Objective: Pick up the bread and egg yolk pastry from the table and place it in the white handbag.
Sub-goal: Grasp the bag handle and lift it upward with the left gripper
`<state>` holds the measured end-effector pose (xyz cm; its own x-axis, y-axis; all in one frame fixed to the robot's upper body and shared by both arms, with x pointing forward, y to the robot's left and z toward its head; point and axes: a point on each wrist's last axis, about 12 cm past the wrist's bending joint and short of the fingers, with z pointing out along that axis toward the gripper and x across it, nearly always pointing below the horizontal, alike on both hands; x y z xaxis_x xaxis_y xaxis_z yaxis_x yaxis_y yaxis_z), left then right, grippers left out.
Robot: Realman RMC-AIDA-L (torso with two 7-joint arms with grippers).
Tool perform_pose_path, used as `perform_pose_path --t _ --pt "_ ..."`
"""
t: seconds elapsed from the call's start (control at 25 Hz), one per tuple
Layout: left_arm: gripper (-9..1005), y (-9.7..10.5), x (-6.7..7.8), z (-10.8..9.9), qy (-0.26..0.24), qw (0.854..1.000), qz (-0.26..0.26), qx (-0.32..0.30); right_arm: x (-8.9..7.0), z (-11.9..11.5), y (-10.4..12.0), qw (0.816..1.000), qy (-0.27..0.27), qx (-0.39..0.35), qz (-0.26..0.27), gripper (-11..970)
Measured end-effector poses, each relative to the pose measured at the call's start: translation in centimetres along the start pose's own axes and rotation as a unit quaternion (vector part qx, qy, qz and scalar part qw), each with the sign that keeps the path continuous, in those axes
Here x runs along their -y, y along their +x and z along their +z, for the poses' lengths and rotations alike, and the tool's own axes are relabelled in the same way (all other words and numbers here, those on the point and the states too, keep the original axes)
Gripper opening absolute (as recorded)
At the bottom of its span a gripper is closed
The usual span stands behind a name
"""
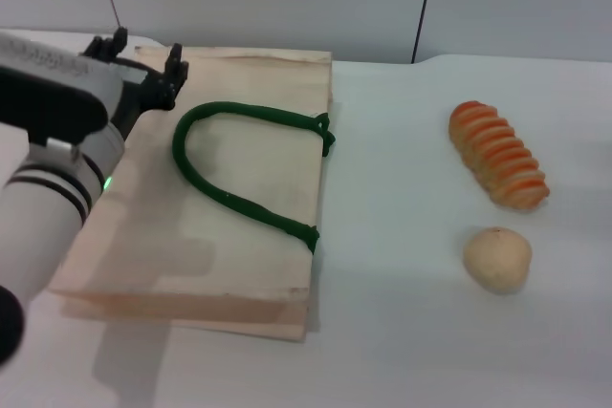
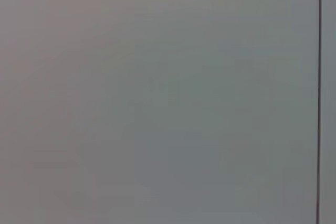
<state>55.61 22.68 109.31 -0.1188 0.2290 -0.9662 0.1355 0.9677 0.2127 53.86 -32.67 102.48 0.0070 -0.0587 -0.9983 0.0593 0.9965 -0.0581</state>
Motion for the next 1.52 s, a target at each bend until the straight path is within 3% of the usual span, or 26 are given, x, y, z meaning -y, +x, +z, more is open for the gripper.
perform_pose_path --t 0.32,0.72,0.92,0.96,1.12,1.52 --pt "647 -2.6 -1.6 -0.4 0.08 0.996 -0.021 -0.024 0.0 0.0 0.0 1.0 0.0 0.0 0.0 833" --pt "645 -3.2 -4.8 -0.2 0.105 0.992 -0.026 -0.059 0.0 0.1 0.1 1.0 -0.001 -0.004 -0.001 831" --pt "643 -4.1 -6.0 0.4 0.115 0.988 -0.023 -0.103 -0.2 0.4 0.1 1.0 -0.005 -0.014 -0.003 829" --pt "643 -4.6 -6.6 0.8 0.112 0.984 -0.025 -0.135 -0.3 0.5 0.1 1.0 -0.006 -0.015 -0.003 829" --pt "601 -5.2 -6.7 1.1 0.113 0.98 -0.035 -0.16 -0.5 0.8 0.1 1.0 -0.009 -0.018 -0.003 828" --pt "582 -6.0 -5.1 2.2 0.139 0.963 -0.076 -0.216 -0.6 1.1 -0.1 1.0 -0.011 -0.016 -0.003 826"
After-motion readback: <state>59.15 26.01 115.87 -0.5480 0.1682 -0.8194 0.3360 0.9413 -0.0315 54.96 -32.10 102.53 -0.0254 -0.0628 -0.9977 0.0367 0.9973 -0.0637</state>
